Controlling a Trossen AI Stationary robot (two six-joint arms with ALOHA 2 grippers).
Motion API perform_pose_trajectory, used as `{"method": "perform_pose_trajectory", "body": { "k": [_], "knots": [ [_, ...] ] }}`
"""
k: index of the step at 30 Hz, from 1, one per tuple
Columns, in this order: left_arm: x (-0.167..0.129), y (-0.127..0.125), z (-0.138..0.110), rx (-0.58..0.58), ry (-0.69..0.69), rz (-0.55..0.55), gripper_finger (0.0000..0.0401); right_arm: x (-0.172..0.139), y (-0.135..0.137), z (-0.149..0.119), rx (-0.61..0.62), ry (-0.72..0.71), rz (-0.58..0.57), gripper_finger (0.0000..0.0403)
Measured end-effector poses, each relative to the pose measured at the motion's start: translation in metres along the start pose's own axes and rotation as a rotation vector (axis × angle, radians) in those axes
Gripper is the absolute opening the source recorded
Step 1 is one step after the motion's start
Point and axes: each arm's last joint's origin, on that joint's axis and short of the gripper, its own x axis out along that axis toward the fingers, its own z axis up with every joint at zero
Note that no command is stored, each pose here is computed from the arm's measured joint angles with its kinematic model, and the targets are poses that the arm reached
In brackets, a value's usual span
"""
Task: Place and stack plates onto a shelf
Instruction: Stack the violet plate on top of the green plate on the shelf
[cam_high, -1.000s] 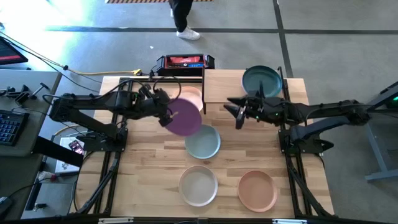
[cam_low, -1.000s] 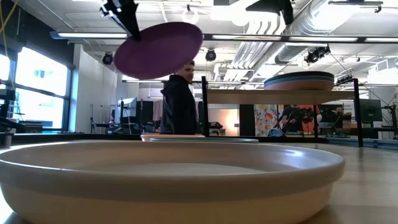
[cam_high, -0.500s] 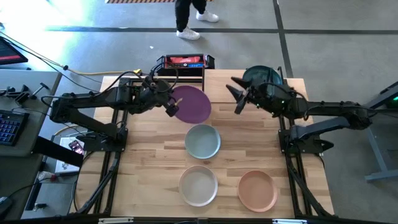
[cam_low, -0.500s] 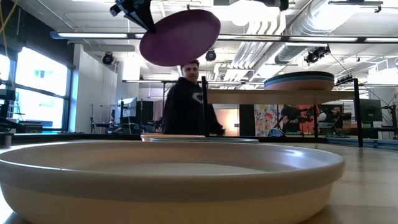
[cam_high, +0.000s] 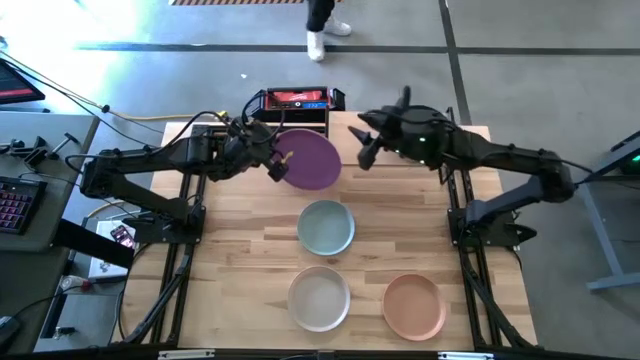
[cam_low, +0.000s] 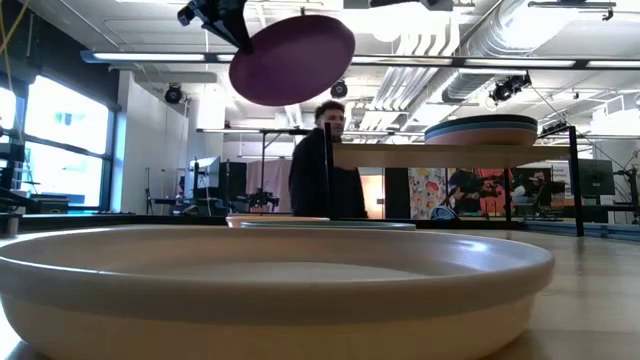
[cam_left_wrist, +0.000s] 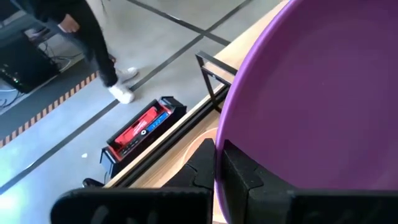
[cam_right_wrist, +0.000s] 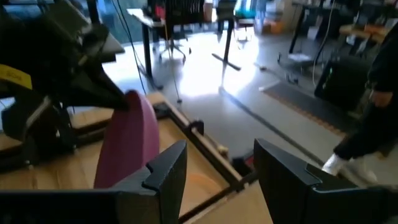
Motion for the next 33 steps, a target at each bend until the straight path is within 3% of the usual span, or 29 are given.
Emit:
{"method": "perform_pose_trajectory", "body": {
  "k": [11, 29, 33],
  "knots": [
    [0.005, 0.006, 0.001, -0.036, 0.009, 0.033, 0.0000, 0.042, 0.029, -0.012, -0.028, 0.234, -0.013, 0.0171],
    [0.007, 0.007, 0.006, -0.069, -0.030, 0.026, 0.0000, 0.054, 0.041, -0.028, 0.045, 0.304, -0.021, 0.0171],
    [0.007, 0.006, 0.006, -0.045, -0.028, 0.016, 0.0000, 0.057, 0.042, -0.030, 0.040, 0.310, -0.026, 0.0154]
  ]
}}
